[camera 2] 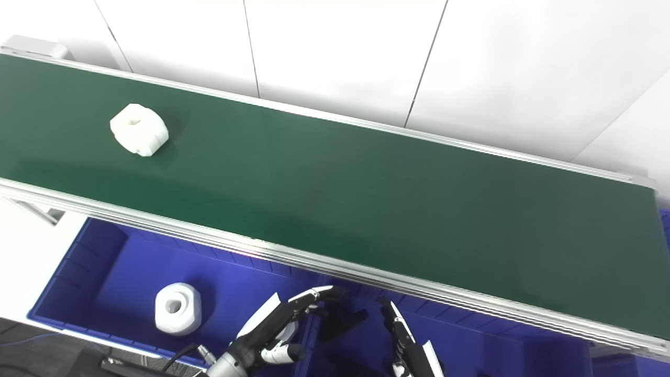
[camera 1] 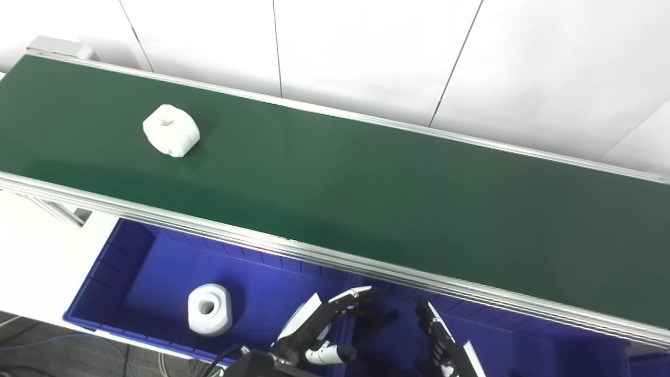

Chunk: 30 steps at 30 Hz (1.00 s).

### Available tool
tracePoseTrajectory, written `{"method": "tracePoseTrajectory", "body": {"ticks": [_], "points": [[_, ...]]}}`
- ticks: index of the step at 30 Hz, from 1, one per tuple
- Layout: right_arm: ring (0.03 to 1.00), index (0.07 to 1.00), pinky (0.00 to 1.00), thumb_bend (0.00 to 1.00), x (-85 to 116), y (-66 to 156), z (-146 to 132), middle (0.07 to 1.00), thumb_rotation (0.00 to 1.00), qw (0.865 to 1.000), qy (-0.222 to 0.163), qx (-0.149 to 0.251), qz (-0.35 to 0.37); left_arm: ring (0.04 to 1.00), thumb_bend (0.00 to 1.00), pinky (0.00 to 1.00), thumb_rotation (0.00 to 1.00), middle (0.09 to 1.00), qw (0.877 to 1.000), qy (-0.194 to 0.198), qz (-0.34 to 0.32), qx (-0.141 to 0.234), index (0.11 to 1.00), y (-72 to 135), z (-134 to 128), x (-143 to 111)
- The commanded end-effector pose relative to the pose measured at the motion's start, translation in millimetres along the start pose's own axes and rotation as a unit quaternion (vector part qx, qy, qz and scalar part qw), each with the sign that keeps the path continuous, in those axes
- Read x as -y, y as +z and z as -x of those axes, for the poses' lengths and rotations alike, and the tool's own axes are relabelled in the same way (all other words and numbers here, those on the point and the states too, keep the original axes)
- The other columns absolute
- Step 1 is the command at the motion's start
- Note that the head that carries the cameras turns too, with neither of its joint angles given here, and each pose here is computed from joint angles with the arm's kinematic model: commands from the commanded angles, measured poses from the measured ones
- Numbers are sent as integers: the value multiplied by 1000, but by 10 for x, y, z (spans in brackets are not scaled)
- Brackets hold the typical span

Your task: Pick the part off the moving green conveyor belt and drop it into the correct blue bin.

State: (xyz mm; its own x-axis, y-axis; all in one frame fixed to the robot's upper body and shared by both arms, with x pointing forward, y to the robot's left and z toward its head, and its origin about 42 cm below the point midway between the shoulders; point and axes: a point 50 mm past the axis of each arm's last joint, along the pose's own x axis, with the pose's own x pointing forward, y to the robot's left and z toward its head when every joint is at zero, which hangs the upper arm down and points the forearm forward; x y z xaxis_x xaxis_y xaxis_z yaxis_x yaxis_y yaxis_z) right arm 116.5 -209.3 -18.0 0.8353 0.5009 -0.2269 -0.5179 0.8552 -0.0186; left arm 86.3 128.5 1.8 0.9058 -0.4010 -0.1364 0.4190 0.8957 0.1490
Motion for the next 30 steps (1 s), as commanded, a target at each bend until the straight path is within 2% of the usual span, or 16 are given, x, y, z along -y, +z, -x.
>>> {"method": "tracePoseTrajectory", "body": {"ticks": [1,17,30], "points": [[1000,964,1000,1000,7,73,-40,993,1000,999,1,35,7,885,972,782,977,880,1000,-3,16,17,853,44,-26,129],[1000,973,1000,1000,101,-110,-111,1000,999,1000,2,6,-9,858,966,747,990,861,1000,-4,5,-2,837,-149,-177,177],[1000,966,1000,1000,105,-110,-122,978,1000,1000,1,7,-10,865,977,761,981,867,1000,-4,9,2,841,-135,-171,175]]}}
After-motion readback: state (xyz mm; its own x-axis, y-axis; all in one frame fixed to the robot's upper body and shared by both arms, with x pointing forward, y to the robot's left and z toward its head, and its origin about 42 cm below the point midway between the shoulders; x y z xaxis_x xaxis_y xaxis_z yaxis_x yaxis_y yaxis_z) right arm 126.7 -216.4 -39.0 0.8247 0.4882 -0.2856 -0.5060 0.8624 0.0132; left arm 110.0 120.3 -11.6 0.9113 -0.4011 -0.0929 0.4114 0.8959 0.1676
